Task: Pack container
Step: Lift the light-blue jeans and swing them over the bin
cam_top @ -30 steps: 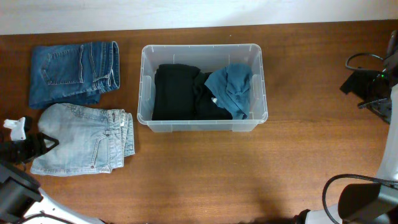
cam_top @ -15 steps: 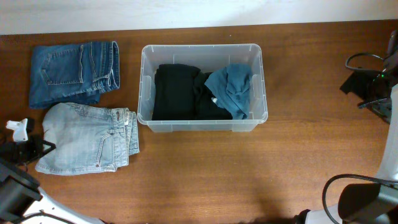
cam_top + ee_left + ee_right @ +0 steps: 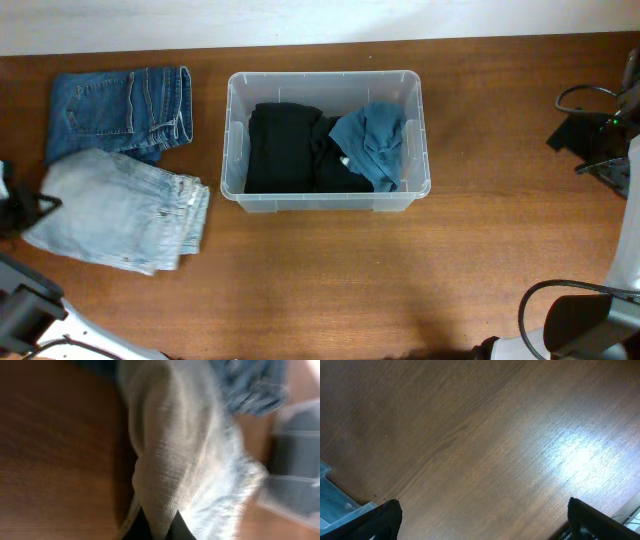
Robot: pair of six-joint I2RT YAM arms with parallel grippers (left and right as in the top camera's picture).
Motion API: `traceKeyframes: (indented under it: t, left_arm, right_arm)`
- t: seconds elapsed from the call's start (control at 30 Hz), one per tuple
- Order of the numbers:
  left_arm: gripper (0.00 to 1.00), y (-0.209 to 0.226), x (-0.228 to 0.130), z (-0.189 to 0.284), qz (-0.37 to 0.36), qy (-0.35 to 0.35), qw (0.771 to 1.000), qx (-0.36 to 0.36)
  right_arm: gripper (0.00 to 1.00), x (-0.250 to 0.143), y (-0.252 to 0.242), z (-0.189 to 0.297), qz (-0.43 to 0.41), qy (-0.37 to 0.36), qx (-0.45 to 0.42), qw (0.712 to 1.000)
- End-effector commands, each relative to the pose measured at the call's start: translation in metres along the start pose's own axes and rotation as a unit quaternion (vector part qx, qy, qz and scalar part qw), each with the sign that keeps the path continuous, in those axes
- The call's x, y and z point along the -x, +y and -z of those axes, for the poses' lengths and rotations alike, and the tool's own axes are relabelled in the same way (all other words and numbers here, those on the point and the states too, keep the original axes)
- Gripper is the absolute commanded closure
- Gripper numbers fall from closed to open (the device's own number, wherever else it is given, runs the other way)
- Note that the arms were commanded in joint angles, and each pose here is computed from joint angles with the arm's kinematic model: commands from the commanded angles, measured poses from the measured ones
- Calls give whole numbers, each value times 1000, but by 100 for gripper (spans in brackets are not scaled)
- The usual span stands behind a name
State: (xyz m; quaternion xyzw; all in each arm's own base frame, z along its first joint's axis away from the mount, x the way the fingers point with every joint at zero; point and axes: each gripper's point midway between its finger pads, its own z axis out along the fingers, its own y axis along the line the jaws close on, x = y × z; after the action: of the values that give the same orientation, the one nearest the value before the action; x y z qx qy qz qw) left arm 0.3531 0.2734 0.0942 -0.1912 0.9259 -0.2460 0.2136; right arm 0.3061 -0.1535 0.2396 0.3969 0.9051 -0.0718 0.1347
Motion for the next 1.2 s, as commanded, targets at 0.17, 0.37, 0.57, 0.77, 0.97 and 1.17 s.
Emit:
traceKeyframes:
  t: [0.17, 0.37, 0.57, 0.77, 0.97, 1.17]
  left_arm:
    - [99, -90, 71, 119, -36, -112, 993, -16]
    - [99, -169, 85, 181, -101, -195, 972, -81]
    - [99, -255, 87, 224, -149, -253, 939, -179]
    - [99, -337, 69, 231, -183, -247, 925, -224]
    - [99, -436, 36, 218, -257, -206, 898, -293]
    - [99, -519, -12, 178, -330, -136, 869, -344]
  right_arm:
    - [1, 0, -2, 4, -7, -6, 1, 1000]
    - [2, 0, -2, 4, -7, -6, 1, 1000]
    - [2, 0, -2, 4, -7, -6, 1, 1000]
    - [1, 0, -2, 4, -7, -6, 1, 1000]
    - [2, 0, -2, 4, -7, -6, 1, 1000]
    - [2, 0, -2, 4, -7, -6, 1, 1000]
